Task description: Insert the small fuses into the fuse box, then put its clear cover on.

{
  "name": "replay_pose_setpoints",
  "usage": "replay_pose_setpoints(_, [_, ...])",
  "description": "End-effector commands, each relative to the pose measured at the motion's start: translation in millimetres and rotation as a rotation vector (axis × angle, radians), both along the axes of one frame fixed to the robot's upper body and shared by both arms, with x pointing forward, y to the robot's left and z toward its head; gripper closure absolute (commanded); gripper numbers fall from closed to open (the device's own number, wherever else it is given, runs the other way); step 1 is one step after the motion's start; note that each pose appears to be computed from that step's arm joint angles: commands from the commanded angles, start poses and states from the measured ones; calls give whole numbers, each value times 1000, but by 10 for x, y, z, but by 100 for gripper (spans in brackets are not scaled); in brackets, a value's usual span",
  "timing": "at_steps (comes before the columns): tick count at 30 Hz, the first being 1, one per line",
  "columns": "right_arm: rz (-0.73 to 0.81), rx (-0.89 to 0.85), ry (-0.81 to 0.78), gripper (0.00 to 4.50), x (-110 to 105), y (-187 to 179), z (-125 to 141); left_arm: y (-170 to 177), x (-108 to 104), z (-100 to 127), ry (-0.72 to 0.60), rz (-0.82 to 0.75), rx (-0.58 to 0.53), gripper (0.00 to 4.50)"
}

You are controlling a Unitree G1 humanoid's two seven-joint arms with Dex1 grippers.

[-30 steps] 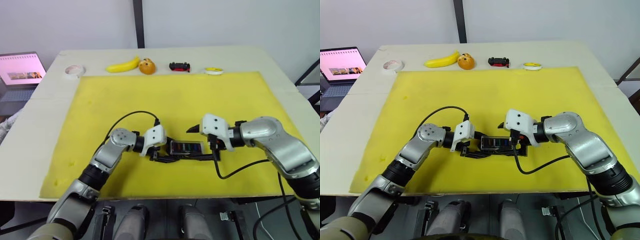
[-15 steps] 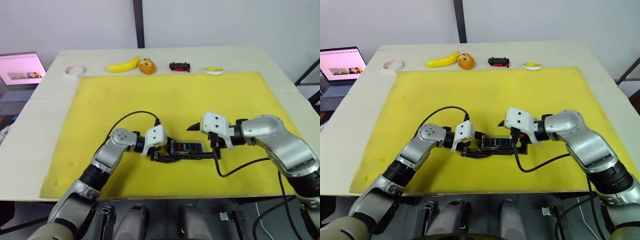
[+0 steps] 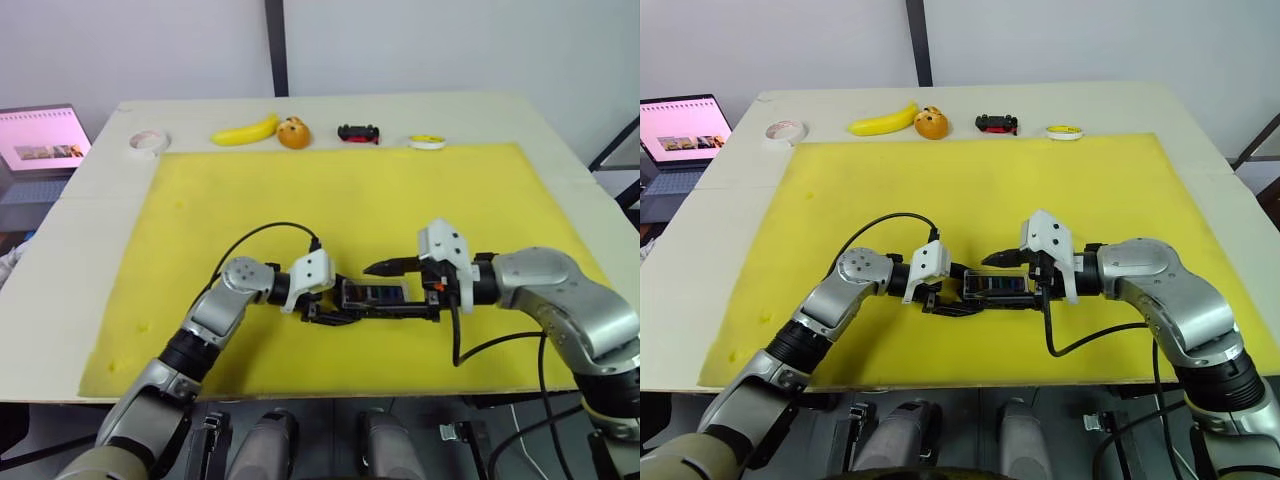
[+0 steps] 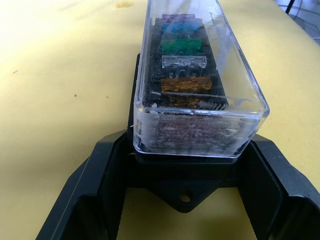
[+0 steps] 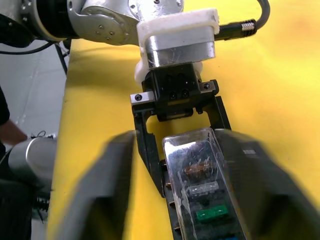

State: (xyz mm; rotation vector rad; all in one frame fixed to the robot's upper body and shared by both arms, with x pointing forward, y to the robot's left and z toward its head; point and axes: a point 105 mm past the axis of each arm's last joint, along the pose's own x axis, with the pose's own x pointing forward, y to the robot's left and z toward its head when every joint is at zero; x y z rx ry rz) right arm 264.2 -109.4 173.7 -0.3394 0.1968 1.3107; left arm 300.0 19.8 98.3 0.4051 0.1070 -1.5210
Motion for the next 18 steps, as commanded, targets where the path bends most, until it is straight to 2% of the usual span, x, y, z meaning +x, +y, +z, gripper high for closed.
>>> replay_pose_setpoints(1, [-24,21,-47,396,55,-7,49,-17,-19,12,-12,-10,5,194])
replay_pose_setpoints(2, [-28,16,-47,446,65,-15,34,-15,-21,5,-12,-11,9,194])
replay_pose_setpoints(11, [-63,-69,-20,446,151,-87,-181,-14,-16,-9,-15,-11,19,194])
replay_pose_setpoints(18, [-163,-226,134,446,156,-210,-673,-20,-11,-5,-22,-12,22,194])
